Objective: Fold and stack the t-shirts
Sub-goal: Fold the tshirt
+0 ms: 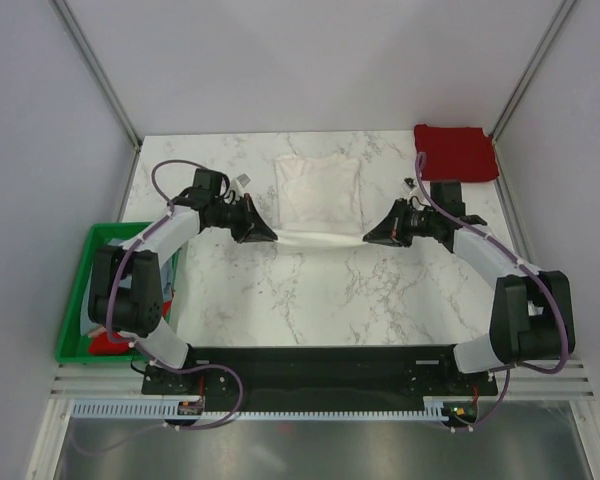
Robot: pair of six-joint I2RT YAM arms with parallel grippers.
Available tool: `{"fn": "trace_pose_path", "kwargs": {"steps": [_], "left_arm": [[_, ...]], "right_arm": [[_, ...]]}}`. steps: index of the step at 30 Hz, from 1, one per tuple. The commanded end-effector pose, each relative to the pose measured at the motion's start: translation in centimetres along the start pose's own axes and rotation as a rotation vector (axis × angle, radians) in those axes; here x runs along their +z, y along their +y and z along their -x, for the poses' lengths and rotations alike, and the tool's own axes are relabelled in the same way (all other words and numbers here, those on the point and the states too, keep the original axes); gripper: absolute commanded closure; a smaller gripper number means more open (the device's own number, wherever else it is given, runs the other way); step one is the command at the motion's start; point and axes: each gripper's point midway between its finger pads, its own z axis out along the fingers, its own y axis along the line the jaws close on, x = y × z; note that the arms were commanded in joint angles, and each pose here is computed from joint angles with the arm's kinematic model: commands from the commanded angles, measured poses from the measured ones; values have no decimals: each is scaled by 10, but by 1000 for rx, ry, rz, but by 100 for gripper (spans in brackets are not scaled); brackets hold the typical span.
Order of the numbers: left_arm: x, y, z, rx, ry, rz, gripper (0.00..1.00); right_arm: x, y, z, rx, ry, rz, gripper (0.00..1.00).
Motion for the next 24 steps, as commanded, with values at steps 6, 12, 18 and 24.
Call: {"fn": "trace_pose_path", "kwargs": {"steps": [6, 12, 18, 24], "left_arm": [[17, -31, 119, 288, -129, -3, 98], [42, -43, 214, 441, -236, 6, 98], [79, -25, 289, 541, -366, 45, 97], [82, 0, 331, 541, -517, 180, 41]], "right_arm": [[28, 7, 116, -116, -141, 42, 100], [60, 14, 209, -231, -223, 79, 100], [105, -19, 283, -296, -306, 56, 91], [126, -49, 329, -383, -409, 2, 54]]}}
